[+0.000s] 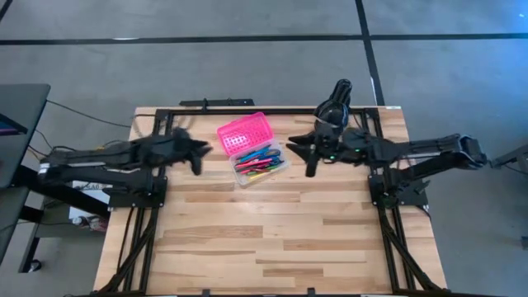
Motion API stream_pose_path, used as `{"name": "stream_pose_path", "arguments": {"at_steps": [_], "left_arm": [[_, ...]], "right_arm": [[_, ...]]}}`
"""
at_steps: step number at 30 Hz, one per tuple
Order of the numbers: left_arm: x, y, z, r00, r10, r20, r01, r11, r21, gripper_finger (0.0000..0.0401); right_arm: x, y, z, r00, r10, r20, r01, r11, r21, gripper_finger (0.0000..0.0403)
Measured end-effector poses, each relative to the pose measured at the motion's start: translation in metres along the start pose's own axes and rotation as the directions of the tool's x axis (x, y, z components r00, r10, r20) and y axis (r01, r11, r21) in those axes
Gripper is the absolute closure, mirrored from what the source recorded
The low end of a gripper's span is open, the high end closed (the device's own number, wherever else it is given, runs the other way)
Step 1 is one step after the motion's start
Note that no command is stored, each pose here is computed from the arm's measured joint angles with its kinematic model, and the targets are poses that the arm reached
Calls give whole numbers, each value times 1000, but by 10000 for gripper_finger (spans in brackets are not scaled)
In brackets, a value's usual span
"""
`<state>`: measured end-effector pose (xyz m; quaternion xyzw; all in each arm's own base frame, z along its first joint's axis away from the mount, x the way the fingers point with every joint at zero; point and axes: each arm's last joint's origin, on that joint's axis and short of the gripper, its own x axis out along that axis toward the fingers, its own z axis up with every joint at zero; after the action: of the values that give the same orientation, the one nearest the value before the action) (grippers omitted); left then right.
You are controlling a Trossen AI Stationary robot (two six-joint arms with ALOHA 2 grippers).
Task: Pick & place school supplies into a supply box
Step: Move the pink supply box to the center of the table
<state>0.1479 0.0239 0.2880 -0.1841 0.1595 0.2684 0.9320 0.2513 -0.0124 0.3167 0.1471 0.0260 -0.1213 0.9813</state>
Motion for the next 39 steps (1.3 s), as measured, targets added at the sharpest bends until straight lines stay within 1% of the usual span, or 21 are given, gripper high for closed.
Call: {"name": "stream_pose_path", "arguments": {"at_steps": [1,3,6,8,11,13,15,17,19,21,22,23,25,26,27,29,31,33,35,37,39], "left_arm": [[9,-6,3,998,-54,-37,56,997,49,283],[27,-18,8,981,-156,-118,172,975,141,283],[47,-38,25,938,-294,-182,331,916,228,283],[58,-49,36,927,-316,-203,364,888,282,283],[70,-61,52,924,-314,-217,374,861,345,283],[75,-65,59,924,-274,-267,367,834,413,283],[79,-64,64,935,-181,-306,320,803,502,283],[85,-58,70,961,-29,-274,185,804,565,283],[91,-44,75,969,105,-223,58,782,620,283],[97,-24,82,964,161,-213,17,757,653,283],[101,-12,87,963,152,-220,27,763,646,283],[106,0,92,965,138,-223,33,779,626,283],[111,32,99,961,126,-247,35,827,561,283],[115,47,103,963,120,-242,27,848,530,283],[119,63,108,968,102,-229,22,874,485,283],[122,95,108,961,86,-262,19,928,372,283],[129,122,109,958,54,-282,16,970,241,283],[138,145,104,946,15,-325,27,992,122,283],[149,162,99,934,-27,-355,44,998,39,283],[161,171,93,916,-52,-398,53,999,-7,283],[173,178,86,900,-61,-432,57,998,-22,283]], "right_arm": [[6,1,-3,1000,-1,-19,1,1000,-7,281],[16,5,-6,999,16,-51,-16,1000,-16,281],[28,11,-8,993,78,-93,-80,997,-16,281],[33,15,-11,986,103,-134,-107,994,-19,281],[38,16,-13,977,104,-188,-112,993,-34,281],[39,13,-15,970,65,-234,-77,996,-42,281],[39,8,-15,964,16,-267,-23,999,-24,281],[39,0,-16,957,-33,-289,41,999,22,281],[39,-8,-17,946,-74,-315,103,992,76,281],[39,-14,-18,939,-101,-330,147,982,117,281],[42,-17,-20,935,-113,-337,164,979,125,281],[46,-19,-22,934,-122,-336,176,975,133,281],[51,-22,-29,923,-136,-360,199,969,144,281],[57,-22,-31,931,-131,-342,197,966,165,281],[64,-21,-31,940,-116,-321,185,964,193,281],[71,-23,-42,927,-126,-353,211,954,213,281],[84,-23,-48,920,-132,-370,222,951,214,281],[94,-23,-50,913,-143,-381,236,949,209,281],[108,-24,-51,913,-148,-380,241,948,210,281],[119,-27,-58,888,-166,-428,267,945,188,281],[128,-27,-63,862,-183,-472,287,945,159,281]]}}
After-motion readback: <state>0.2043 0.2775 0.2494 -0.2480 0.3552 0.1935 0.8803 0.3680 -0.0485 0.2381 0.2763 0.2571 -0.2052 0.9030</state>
